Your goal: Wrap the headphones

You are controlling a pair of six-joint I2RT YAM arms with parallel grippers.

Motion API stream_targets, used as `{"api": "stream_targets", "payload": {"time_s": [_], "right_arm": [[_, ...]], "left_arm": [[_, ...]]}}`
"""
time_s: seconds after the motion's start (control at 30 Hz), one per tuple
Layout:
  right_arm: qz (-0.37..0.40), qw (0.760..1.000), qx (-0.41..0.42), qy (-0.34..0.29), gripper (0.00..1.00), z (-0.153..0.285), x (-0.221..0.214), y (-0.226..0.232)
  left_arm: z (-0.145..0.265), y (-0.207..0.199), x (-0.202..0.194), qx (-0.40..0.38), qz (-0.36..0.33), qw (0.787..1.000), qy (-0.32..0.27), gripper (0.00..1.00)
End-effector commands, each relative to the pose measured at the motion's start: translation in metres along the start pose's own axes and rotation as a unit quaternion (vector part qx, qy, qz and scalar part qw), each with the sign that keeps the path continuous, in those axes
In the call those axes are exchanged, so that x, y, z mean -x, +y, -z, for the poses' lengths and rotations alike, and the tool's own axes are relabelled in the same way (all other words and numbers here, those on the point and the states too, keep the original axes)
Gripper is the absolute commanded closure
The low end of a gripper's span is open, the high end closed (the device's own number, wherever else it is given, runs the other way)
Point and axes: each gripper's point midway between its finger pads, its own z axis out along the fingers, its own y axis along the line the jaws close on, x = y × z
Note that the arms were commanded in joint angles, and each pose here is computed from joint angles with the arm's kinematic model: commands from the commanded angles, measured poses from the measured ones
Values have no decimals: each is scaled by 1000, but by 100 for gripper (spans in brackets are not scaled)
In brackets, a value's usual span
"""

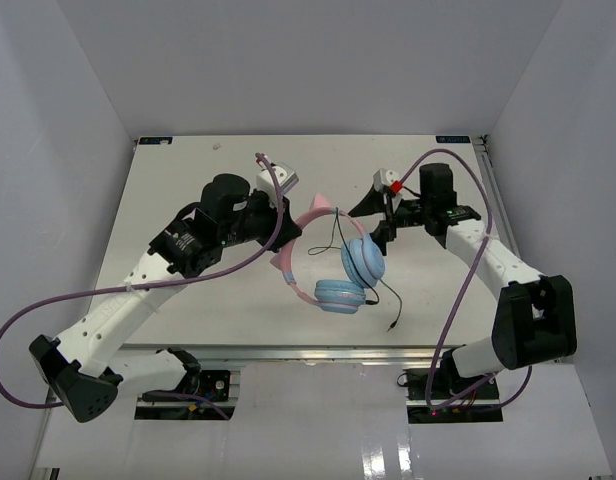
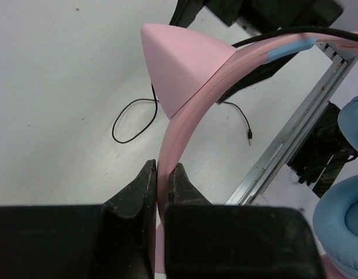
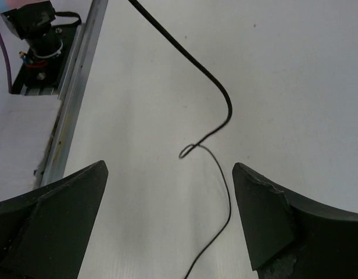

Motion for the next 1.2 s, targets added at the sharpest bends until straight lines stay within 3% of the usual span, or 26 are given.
{"api": "stream_targets", "payload": {"time_s": [0.0, 0.07, 0.43, 0.47, 0.57, 0.7, 0.83, 1.0, 1.17], "right_arm": [[-30, 998, -5, -56, 6, -24, 18, -5], [-34, 994, -35, -101, 7, -28, 27, -21], [-154, 970, -7, -186, 6, -53, 43, -38], [-157, 969, -6, -189, 11, -55, 44, -38], [-161, 969, 14, -187, 38, -58, 43, -27], [-158, 968, 14, -196, 92, -51, 47, -12], [-136, 968, -23, -207, 92, -34, 58, -7], [-113, 965, -85, -220, 92, 3, 73, -25], [-124, 973, -109, -164, 92, -6, 46, -34]], "left_arm": [[18, -19, 45, -27, 7, 998, -57, 100], [19, -21, 50, -32, 12, 998, -61, 100], [24, -28, 68, -40, 23, 996, -80, 100], [24, -27, 69, -39, 25, 996, -81, 100], [25, -25, 73, -31, 28, 995, -88, 100], [24, -14, 78, 0, 39, 994, -101, 100], [25, 4, 79, 49, 51, 991, -118, 100], [27, 6, 71, 56, 54, 990, -115, 100], [29, -3, 77, 32, 63, 990, -125, 100]]}}
